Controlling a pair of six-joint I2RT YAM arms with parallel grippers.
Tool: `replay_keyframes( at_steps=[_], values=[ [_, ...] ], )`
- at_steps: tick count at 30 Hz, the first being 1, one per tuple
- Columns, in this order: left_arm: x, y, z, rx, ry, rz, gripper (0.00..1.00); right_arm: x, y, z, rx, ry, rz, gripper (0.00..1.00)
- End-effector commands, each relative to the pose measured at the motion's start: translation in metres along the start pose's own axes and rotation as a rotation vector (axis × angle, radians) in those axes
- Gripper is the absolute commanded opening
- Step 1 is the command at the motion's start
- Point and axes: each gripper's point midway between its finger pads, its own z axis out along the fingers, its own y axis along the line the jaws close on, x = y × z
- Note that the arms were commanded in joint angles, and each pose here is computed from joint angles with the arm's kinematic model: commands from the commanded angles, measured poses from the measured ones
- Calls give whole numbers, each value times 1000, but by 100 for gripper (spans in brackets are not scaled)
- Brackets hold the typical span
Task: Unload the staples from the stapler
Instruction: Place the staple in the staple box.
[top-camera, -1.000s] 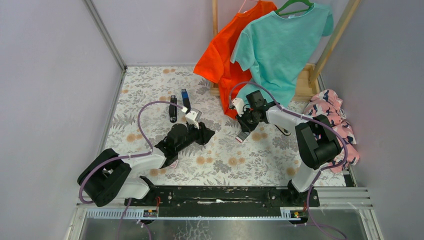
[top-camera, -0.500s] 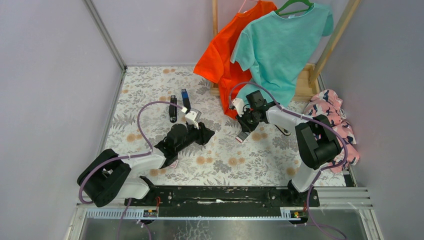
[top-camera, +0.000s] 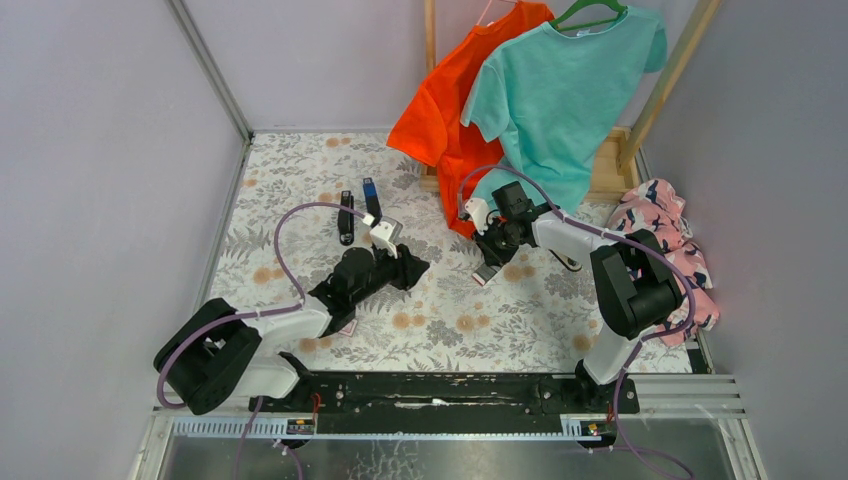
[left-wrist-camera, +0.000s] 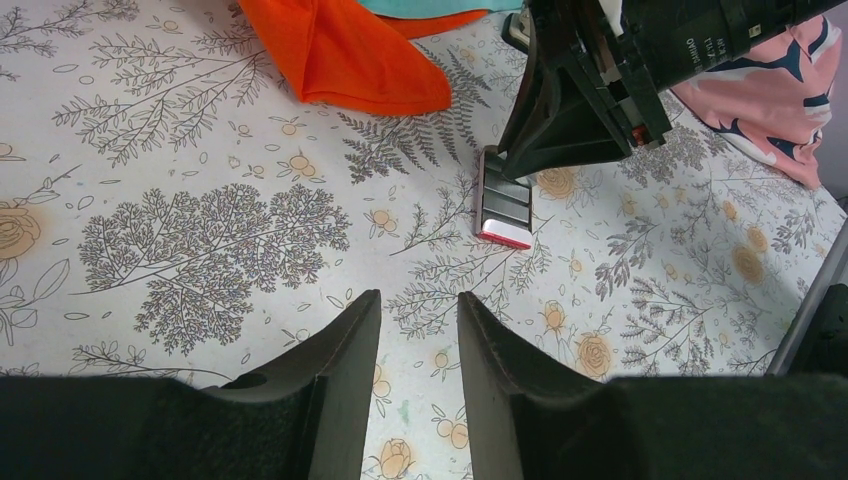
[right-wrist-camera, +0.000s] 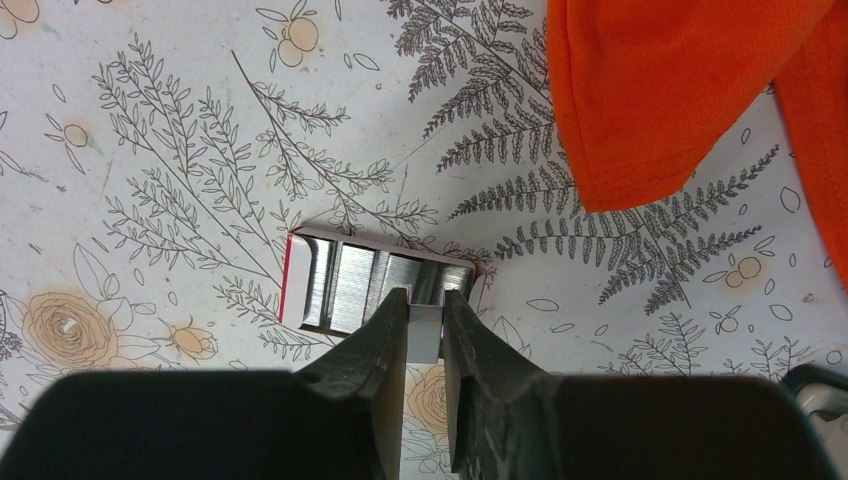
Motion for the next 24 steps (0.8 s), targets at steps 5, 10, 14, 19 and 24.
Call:
replay_keyframes(
  at_steps=[5, 10, 14, 19, 24],
  values=[
    [-24, -6, -1, 26, -84, 24, 42, -6, 3, -5, -1, -8, -14, 25],
    [-25, -7, -2, 28, -87, 24, 42, -5, 3, -5, -2, -3, -13, 27],
    [-24, -6, -3, 25, -85, 24, 42, -4, 4, -4, -4, -1, -11, 28],
    [-24, -6, -4, 25, -86, 23, 42, -6, 3, -5, -1, -5, -7, 29],
    [-24, -6, -4, 27, -89, 24, 42, -6, 3, -6, 0, -4, -5, 30]
  ],
)
